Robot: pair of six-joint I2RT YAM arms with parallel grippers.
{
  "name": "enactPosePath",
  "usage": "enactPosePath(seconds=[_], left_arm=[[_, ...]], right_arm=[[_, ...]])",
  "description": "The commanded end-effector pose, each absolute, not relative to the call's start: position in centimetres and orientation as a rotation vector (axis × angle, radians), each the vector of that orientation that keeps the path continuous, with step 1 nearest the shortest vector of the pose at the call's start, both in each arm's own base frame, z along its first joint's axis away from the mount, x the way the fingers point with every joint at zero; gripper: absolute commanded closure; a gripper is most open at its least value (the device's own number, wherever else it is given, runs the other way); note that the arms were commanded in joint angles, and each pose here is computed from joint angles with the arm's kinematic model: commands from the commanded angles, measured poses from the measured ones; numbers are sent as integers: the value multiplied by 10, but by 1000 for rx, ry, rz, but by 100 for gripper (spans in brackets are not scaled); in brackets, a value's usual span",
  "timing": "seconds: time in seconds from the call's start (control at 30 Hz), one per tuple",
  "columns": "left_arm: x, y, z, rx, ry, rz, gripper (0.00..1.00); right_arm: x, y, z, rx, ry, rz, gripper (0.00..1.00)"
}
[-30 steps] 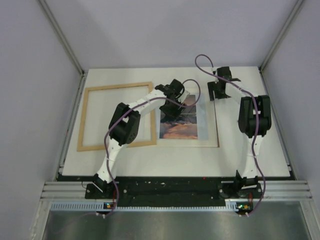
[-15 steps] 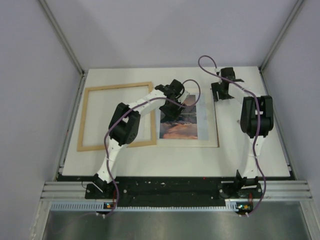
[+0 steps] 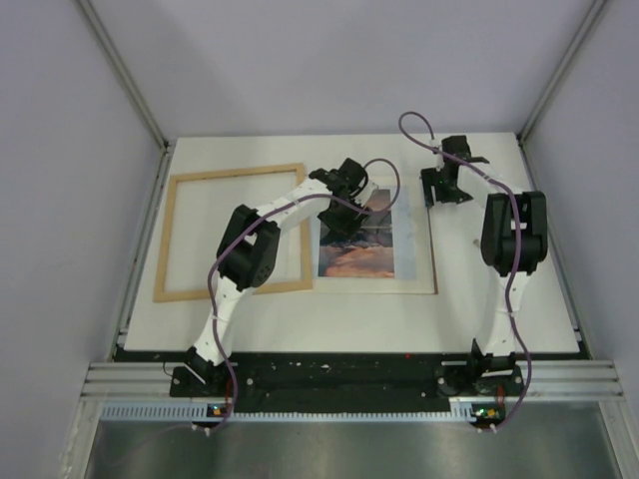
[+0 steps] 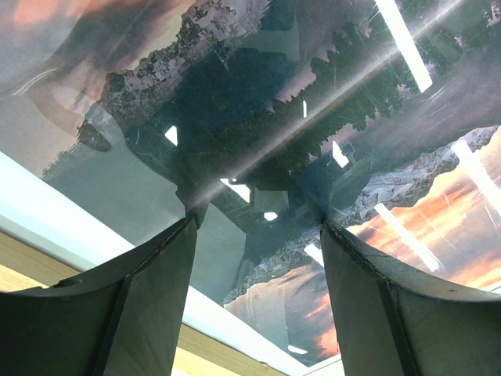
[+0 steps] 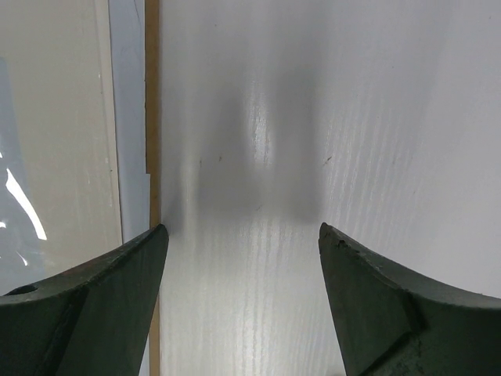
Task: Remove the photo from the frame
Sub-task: Remove the photo frame item from the photo frame.
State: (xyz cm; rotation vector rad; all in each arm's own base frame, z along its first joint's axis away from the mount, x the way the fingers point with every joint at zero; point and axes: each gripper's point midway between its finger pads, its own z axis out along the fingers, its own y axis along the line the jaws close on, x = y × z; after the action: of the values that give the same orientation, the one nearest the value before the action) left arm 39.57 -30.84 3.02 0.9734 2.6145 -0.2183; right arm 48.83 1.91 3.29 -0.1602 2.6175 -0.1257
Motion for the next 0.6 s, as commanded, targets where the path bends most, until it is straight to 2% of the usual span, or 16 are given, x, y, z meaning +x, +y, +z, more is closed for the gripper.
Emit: enactPosePath(seconds=[0.0, 0.33, 0.57], left_arm=[[391, -307, 48, 957, 2611, -248, 30], [390, -309, 49, 960, 2608, -253, 30], [391, -308, 49, 958, 2609, -255, 30]], right_arm=[[477, 32, 36, -165, 2649, -50, 21], [500, 30, 92, -49, 2517, 23, 22], [496, 31, 89, -52, 2529, 25, 22]])
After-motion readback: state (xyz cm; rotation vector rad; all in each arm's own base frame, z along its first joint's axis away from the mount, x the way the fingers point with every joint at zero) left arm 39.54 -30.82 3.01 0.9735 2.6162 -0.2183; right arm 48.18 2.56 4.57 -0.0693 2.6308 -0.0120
